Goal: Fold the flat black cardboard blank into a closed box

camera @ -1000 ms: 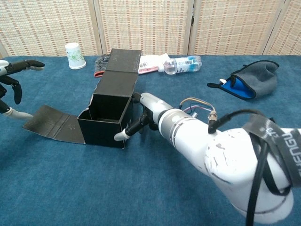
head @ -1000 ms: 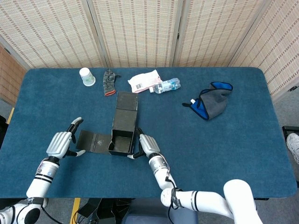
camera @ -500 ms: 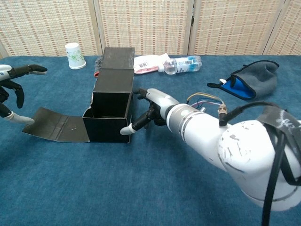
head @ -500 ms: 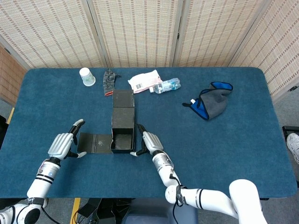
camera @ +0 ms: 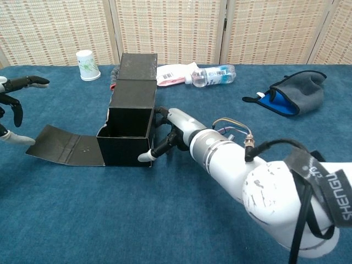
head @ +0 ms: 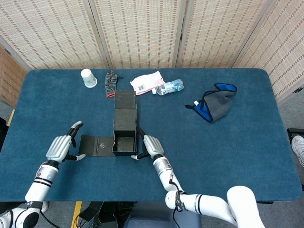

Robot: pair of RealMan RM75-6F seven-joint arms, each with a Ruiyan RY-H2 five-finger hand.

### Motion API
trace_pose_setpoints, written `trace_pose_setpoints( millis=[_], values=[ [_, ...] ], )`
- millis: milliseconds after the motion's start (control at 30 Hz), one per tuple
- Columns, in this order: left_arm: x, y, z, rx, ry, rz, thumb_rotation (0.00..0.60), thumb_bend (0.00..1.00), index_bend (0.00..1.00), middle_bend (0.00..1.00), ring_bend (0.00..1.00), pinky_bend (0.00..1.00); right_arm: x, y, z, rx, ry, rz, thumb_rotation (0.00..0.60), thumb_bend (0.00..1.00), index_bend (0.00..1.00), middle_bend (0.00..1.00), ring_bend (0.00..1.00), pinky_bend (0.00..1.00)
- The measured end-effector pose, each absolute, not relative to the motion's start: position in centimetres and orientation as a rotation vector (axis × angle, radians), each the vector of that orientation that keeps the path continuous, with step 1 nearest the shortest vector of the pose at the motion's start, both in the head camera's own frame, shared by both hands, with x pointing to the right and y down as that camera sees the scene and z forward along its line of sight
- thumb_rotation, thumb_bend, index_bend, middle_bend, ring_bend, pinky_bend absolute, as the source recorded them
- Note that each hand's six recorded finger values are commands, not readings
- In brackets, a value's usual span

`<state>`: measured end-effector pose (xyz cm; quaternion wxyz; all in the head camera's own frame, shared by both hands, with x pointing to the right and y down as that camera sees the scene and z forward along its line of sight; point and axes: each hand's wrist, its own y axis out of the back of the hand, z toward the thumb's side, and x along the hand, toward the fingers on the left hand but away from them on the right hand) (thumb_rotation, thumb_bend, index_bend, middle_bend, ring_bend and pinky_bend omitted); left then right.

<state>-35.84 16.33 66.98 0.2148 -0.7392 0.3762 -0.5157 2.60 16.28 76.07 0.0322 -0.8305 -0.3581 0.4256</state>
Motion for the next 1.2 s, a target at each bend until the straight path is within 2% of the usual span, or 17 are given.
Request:
trace_pose_setpoints(
  millis=[267,433,867,1000,1200],
  values=[
    [-36.6,15.9,66.6,-2.03,1.099,-1.415,0.6,0.09,0.0,0.0,0.54,0.9,2.1,15.9,76.2,-2.57,-1.15,1.265,0.6,0.18,0.27,0.35,0.72,1.0],
    [-37.6,15.1,65.8,-2.002,1.182,-1.385,0.6,0.09,0.0,0.0,0.54,0.9,2.7,15.1,75.2,-2.631,-1.242,1.208,0.6,0.19,0.3,0.38,0.73,1.0],
    [-41.5,13.3,62.7,-1.854,1.528,-1.221,0.6,0.09,0.0,0.0,0.55,0.9,8.5,11.0,72.3,-2.835,-1.679,1.06,0.6,0.2,0.32,0.4,0.73,1.0],
    [-41.5,14.1,63.3,-1.881,1.594,-1.209,0.6,0.09,0.0,0.0,0.54,0.9,9.3,10.4,71.9,-2.941,-1.814,1.011,0.6,0.2,0.32,0.4,0.73,1.0],
    [-40.4,14.9,65.2,-1.978,1.707,-1.203,0.6,0.09,0.0,0.0,0.53,0.9,9.4,10.8,71.6,-3.143,-1.848,0.971,0.6,0.2,0.32,0.4,0.73,1.0]
  ],
)
